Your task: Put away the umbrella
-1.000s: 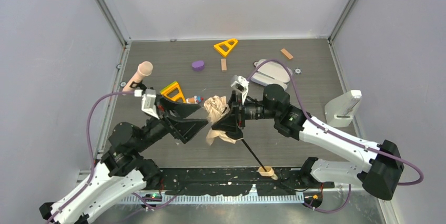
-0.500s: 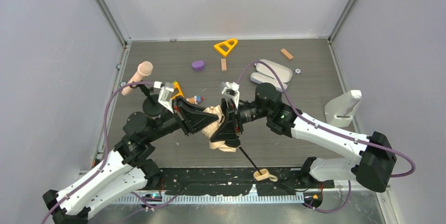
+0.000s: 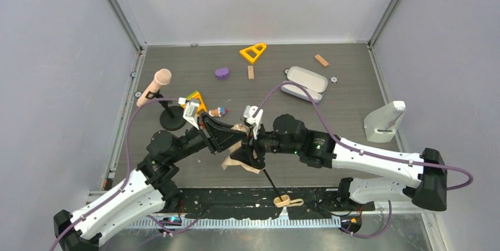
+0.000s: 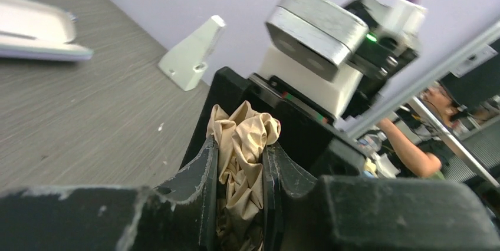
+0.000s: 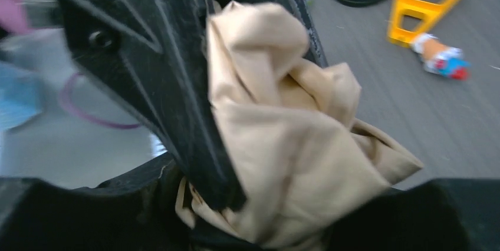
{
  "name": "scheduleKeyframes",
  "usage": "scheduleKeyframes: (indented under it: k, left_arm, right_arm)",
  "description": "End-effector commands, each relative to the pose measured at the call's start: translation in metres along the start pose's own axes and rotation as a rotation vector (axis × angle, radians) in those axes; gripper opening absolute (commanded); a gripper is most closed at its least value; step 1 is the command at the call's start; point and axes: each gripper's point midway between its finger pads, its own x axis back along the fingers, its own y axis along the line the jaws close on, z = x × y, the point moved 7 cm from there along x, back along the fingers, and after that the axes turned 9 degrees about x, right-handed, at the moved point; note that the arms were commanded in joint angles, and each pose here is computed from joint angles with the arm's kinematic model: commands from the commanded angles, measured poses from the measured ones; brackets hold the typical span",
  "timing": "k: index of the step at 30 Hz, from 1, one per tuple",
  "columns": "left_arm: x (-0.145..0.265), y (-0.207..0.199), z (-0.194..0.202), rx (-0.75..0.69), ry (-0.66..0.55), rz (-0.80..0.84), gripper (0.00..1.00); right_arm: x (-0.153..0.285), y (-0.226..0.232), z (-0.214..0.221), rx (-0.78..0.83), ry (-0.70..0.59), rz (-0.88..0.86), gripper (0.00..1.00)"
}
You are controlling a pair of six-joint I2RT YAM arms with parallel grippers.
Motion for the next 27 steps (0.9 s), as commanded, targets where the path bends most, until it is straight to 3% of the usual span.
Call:
scheduleKeyframes:
  k: [1,7,14,16,20,22,24,27]
  left_arm:
    - [-0.003,-0.016,-0.017,0.102,-0.140,0.057,0.00]
    - [0.003,-0.012,-0.015,0.127,-0.167,0.036,0.00]
    - [0.008,-0.008,-0.013,0.158,-0.196,0.021,0.00]
    - [0.009,-0.010,-0.014,0.156,-0.202,0.026,0.00]
    - [0.012,-0.009,-0.016,0.139,-0.222,0.009,0.00]
    - [0.017,-0.009,-0.018,0.113,-0.244,-0.006,0.02]
    - [0.022,-0.009,-0.021,0.088,-0.264,-0.030,0.29]
    - [0.031,-0.013,-0.027,0.028,-0.278,-0.064,0.84]
  right_arm:
    - [-0.018,-0.049,0.017,0.146,0.062,0.493,0.61]
    - [-0.038,-0.061,0.041,0.128,0.109,0.698,0.65]
    - [-0.065,-0.073,0.056,0.134,0.158,0.792,0.67]
    - [-0.072,-0.075,0.062,0.138,0.182,0.802,0.58]
    - [-0.064,-0.076,0.058,0.123,0.168,0.829,0.14]
    - [-0.054,-0.074,0.045,0.112,0.119,0.823,0.07]
    - [-0.042,-0.071,0.029,0.096,0.056,0.773,0.06]
    - [-0.029,-0.062,0.009,0.061,-0.029,0.605,0.06]
